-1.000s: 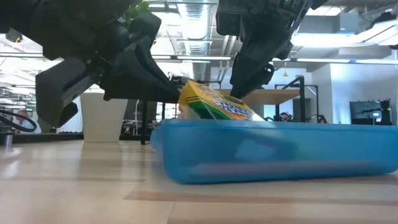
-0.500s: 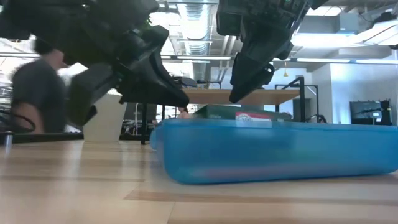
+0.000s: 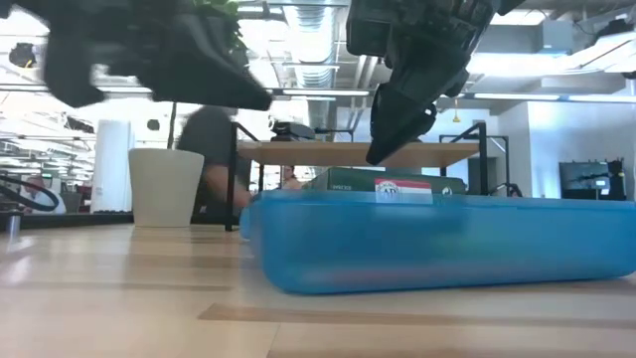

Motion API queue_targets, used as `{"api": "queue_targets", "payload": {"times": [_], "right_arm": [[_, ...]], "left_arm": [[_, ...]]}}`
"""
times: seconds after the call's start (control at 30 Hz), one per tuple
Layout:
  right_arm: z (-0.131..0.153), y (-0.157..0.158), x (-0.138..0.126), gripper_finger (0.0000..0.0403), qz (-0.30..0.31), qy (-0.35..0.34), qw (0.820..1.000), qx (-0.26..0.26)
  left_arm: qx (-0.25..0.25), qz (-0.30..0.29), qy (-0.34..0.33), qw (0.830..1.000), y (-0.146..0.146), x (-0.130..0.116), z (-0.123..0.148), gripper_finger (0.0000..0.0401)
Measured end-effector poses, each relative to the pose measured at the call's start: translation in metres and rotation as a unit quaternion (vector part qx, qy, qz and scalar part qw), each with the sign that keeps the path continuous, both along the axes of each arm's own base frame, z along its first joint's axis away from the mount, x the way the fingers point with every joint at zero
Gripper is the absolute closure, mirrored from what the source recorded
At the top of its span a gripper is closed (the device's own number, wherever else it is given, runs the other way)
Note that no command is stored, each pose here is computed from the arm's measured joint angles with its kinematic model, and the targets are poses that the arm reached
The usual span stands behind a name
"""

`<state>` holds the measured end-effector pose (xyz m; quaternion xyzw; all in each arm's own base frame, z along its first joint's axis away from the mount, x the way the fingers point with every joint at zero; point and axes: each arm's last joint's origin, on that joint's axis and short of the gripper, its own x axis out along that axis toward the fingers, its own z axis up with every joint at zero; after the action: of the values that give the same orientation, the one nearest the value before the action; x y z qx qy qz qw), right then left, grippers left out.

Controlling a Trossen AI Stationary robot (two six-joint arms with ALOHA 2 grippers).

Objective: Pack school essentials
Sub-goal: Close the blue supply box

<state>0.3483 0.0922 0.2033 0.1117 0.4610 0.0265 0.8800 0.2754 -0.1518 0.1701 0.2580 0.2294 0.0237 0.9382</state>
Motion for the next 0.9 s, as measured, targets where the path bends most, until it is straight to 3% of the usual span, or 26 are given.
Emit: {"api": "queue_targets", "payload": {"times": [0.2,0.37,0.67,0.8,0.9], "right_arm": [[0.007,-0.013,-0.003,0.0133,-0.012,-0.015,1.000,-0.003],[0.013,-0.034,-0.015,0.0133,-0.043,-0.029,0.999,-0.014],[0.004,-0.063,-0.073,0.0139,-0.113,-0.058,0.992,-0.016],[-0.010,-0.068,-0.093,0.0181,-0.140,-0.042,0.989,-0.022],[-0.021,-0.071,-0.103,0.0240,-0.160,-0.022,0.987,-0.023]], "left_arm": [[-0.092,-0.002,-0.065,0.994,0.004,-0.033,-0.013,0.0401],[-0.194,0.003,-0.141,0.971,0.016,-0.054,-0.023,0.0401],[-0.274,0.045,-0.100,0.956,0.030,-0.059,-0.040,0.0401],[-0.319,0.058,-0.071,0.943,0.036,-0.056,-0.045,0.0401],[-0.342,0.077,-0.051,0.935,0.042,-0.055,-0.049,0.0398]]}}
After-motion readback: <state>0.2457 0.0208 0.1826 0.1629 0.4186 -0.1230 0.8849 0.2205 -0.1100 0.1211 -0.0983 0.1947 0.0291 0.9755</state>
